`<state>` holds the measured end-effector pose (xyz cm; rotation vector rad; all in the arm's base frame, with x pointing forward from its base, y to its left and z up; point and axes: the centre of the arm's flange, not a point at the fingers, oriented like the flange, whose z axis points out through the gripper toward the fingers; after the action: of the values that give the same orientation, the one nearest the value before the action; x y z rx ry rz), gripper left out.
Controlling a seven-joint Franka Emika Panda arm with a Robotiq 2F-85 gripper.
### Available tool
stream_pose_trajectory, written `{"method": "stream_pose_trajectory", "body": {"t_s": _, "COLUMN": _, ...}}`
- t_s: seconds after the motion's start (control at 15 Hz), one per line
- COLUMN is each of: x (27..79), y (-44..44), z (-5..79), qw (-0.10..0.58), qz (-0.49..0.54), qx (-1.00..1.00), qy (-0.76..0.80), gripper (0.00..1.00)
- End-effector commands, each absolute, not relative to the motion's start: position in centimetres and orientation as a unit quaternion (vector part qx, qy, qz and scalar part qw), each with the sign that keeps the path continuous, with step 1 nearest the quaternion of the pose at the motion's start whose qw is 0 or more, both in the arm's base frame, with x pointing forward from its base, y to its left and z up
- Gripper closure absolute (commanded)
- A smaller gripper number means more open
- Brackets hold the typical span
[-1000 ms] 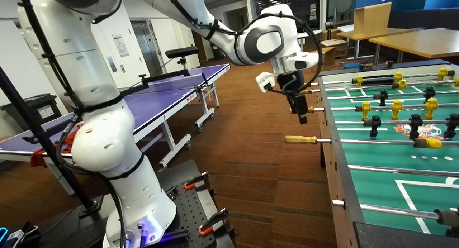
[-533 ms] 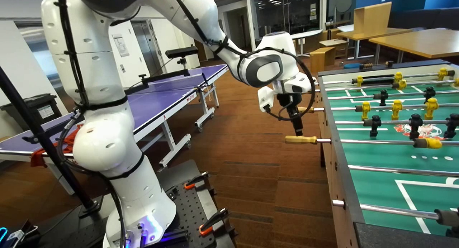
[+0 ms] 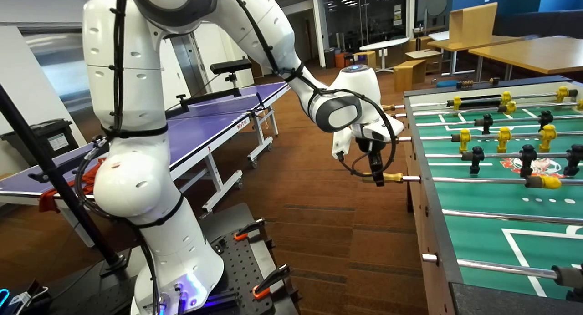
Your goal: Pull the stick on the far right outwards
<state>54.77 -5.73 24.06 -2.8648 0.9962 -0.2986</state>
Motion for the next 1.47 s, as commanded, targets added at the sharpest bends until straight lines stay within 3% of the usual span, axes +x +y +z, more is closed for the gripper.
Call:
{"method": "stream_pose_trajectory", "body": {"t_s": 0.0, "x": 56.7, "y": -5.2, "z": 23.3, "qw": 0.057, "qz": -0.109, "qx": -0.923, "qy": 0.365, "gripper": 0.00}}
{"method": "stream_pose_trajectory", "body": {"t_s": 0.87, "x": 62.0, "y": -4.1, "z": 20.6, "qw": 0.051, "qz": -0.081, "qx": -0.926, "qy": 0.366, "gripper": 0.00}}
{"method": "stream_pose_trajectory", "body": {"t_s": 0.93, "x": 62.2, "y": -3.9, "z": 20.6, "qw": 0.050, "qz": -0.082, "qx": -0.926, "qy": 0.365, "gripper": 0.05}}
{"method": "stream_pose_trajectory", "body": {"t_s": 1.0, "x": 62.4, "y": -3.8, "z": 20.6, "qw": 0.051, "qz": -0.083, "qx": -0.926, "qy": 0.364, "gripper": 0.26}}
{"method": "stream_pose_trajectory", "body": {"t_s": 1.13, "x": 62.7, "y": -3.7, "z": 20.9, "qw": 0.051, "qz": -0.087, "qx": -0.927, "qy": 0.362, "gripper": 0.31}}
{"method": "stream_pose_trajectory", "body": {"t_s": 1.4, "x": 62.7, "y": -4.0, "z": 21.0, "qw": 0.047, "qz": -0.081, "qx": -0.927, "qy": 0.363, "gripper": 0.62}}
